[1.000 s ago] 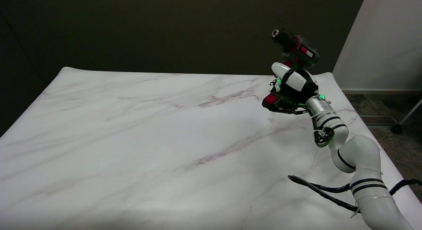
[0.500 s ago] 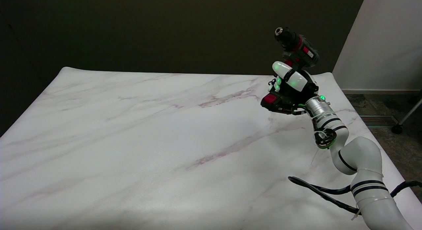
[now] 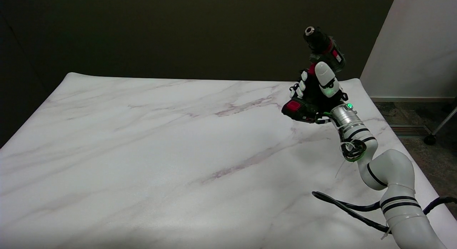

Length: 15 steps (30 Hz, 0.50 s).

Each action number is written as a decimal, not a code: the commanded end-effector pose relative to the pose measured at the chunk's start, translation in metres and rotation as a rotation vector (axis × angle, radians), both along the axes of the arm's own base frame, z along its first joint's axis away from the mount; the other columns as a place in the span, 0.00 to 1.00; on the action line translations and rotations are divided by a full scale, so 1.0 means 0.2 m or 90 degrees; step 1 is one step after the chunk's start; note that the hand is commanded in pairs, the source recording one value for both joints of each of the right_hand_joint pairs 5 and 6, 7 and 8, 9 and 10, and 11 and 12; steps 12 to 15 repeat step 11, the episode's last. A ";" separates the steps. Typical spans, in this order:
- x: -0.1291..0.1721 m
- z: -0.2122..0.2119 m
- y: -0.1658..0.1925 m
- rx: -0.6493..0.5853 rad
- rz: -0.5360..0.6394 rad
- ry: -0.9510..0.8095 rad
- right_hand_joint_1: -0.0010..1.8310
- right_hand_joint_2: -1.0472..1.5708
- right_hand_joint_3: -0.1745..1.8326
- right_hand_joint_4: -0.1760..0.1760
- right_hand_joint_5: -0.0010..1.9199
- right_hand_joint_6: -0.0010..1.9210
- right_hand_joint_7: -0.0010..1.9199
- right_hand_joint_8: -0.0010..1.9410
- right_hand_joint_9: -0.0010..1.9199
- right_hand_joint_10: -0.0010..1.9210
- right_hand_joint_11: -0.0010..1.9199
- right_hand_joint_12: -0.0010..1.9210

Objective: Pick up the power screwdriver.

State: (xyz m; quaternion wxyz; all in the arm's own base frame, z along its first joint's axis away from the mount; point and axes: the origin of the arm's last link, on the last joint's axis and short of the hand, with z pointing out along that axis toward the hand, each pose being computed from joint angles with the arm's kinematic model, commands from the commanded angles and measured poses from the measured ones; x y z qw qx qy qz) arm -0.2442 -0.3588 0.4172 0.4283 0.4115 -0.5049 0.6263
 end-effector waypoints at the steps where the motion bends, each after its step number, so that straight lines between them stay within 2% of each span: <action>1: -0.01 -0.01 0.01 0.006 0.011 -0.025 0.51 0.40 0.22 0.51 1.00 1.00 1.00 0.99 1.00 1.00 1.00 1.00; 4: 0.00 -0.01 0.01 0.006 0.016 -0.037 0.54 0.43 0.32 0.51 1.00 1.00 1.00 0.99 1.00 1.00 1.00 1.00; 11: -0.02 -0.01 0.03 0.005 0.023 -0.066 0.55 0.65 0.60 0.51 1.00 1.00 1.00 0.99 1.00 1.00 1.00 1.00; 15: -0.02 -0.01 0.03 0.005 0.023 -0.066 0.55 0.65 0.60 0.51 1.00 1.00 1.00 0.99 1.00 1.00 1.00 1.00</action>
